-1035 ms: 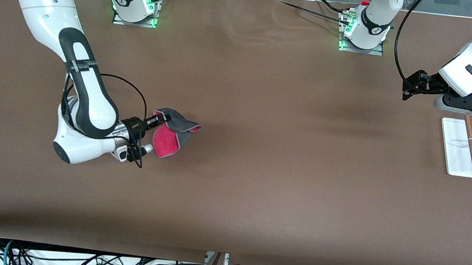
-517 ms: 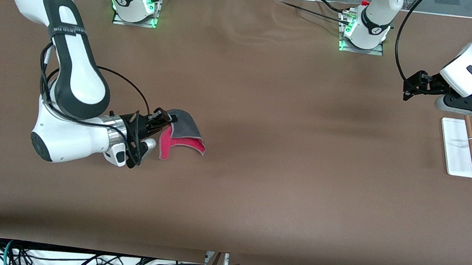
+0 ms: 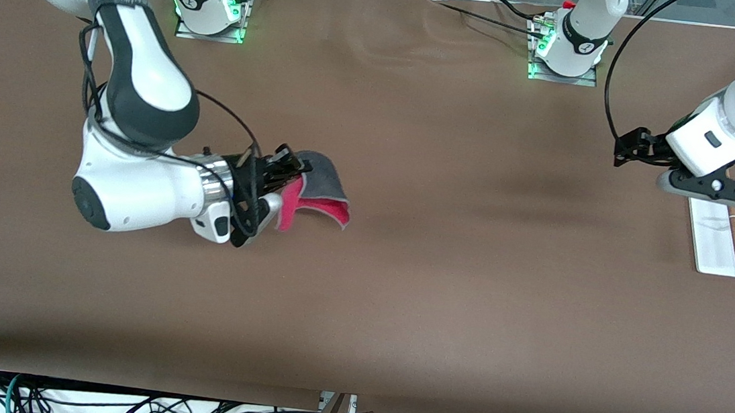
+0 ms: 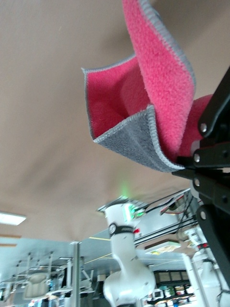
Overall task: Pass towel and hang on rack
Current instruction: 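Lift the towel with the right gripper while the left gripper approaches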
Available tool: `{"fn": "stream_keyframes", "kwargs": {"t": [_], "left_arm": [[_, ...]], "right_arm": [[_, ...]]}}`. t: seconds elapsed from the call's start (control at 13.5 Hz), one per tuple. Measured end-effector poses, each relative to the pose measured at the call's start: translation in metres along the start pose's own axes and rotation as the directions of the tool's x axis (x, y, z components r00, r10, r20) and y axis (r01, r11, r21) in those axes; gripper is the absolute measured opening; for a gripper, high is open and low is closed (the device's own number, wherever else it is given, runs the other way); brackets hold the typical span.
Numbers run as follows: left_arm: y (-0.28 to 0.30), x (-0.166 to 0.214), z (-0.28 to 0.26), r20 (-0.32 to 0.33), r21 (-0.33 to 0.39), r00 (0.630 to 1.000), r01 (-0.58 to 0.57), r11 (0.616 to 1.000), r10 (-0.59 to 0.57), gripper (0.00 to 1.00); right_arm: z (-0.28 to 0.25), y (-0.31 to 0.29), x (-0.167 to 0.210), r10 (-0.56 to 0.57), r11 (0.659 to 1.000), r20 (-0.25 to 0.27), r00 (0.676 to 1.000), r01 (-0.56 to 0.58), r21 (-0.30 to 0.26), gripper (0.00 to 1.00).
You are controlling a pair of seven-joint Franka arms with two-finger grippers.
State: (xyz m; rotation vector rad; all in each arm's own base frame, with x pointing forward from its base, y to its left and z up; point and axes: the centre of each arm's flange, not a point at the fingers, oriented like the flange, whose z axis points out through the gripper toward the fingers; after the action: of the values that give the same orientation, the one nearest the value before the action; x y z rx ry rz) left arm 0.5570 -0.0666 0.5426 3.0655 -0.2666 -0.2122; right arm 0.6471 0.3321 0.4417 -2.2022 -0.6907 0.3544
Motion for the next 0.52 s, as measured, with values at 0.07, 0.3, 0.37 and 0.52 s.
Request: {"fn": "stream_keyframes", "kwargs": {"t": [0.07, 0.3, 0.37, 0.52], "left_arm": [[0.001, 0.004, 0.007, 0.009, -0.037, 0.998, -0.067, 0.997, 0.067, 1.0], [0.004, 0.013, 0.022, -0.021, -0.176, 0.961, -0.275, 0.945, 0.275, 1.0], [0.005, 0.015, 0.025, -0.051, -0.215, 0.933, -0.358, 0.908, 0.356, 1.0], [0.016, 0.02, 0.032, -0.13, -0.275, 0.843, -0.536, 0.798, 0.522, 1.0]], "right_arm": [[0.003, -0.017, 0.004, 0.006, 1.0, -0.018, 1.0, -0.006, -0.003, 0.02], [0.016, -0.062, 0.009, -0.016, 1.0, -0.038, 0.999, 0.016, -0.02, 0.02], [0.02, -0.076, 0.01, -0.027, 1.0, -0.044, 0.999, 0.026, -0.011, 0.02], [0.028, -0.104, 0.013, -0.051, 0.999, -0.074, 0.996, 0.052, 0.012, 0.02]]}}
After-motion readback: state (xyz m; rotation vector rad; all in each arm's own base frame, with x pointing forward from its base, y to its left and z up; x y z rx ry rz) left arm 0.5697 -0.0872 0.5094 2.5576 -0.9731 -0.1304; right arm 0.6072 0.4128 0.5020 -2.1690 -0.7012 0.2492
